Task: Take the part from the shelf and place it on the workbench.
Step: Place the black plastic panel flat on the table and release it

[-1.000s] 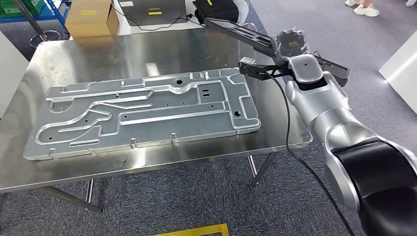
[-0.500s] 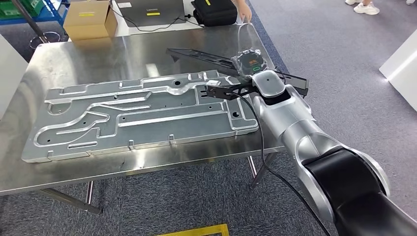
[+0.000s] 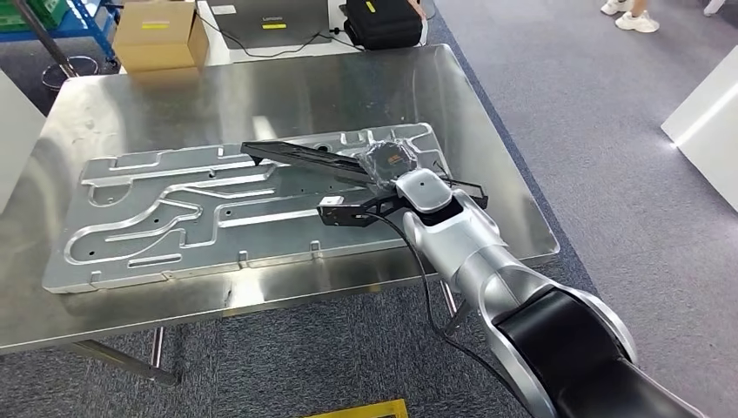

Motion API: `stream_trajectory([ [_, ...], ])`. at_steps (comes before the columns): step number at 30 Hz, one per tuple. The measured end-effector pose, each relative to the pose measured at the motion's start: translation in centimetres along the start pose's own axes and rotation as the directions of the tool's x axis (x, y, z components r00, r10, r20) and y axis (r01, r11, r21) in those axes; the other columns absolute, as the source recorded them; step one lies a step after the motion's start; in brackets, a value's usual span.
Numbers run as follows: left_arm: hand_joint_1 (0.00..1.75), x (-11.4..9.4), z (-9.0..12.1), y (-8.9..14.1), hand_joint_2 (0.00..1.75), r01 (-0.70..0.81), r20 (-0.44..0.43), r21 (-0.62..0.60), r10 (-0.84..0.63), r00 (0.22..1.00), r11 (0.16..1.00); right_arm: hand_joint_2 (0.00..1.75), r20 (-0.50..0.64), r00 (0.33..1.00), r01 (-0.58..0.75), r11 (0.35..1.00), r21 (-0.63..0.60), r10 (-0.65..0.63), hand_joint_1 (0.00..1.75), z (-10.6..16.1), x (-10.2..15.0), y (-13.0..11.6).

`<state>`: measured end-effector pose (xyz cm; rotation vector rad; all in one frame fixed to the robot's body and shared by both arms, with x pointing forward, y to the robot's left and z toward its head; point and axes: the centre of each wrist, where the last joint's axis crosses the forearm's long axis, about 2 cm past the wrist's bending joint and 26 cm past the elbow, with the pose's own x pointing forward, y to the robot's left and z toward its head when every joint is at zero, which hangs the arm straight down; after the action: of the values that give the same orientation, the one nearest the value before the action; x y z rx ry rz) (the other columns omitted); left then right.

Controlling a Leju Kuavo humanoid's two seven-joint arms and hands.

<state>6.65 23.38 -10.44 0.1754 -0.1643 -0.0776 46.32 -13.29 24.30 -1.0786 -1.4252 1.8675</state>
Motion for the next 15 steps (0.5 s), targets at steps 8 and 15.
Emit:
stream_trajectory([
  [8,0.00,0.4,-0.1,0.2,1.31,0.025,-0.039,0.000,-0.025,0.999,1.000,0.00,0.040,0.998,0.046,0.997,0.055,-0.048,0.00,0.7,2.0,2.9],
  [15,0.00,0.3,0.0,-0.1,0.00,0.027,-0.109,0.025,-0.025,0.994,0.999,0.00,0.071,0.992,0.098,0.994,0.048,-0.101,0.00,0.4,3.6,2.7],
])
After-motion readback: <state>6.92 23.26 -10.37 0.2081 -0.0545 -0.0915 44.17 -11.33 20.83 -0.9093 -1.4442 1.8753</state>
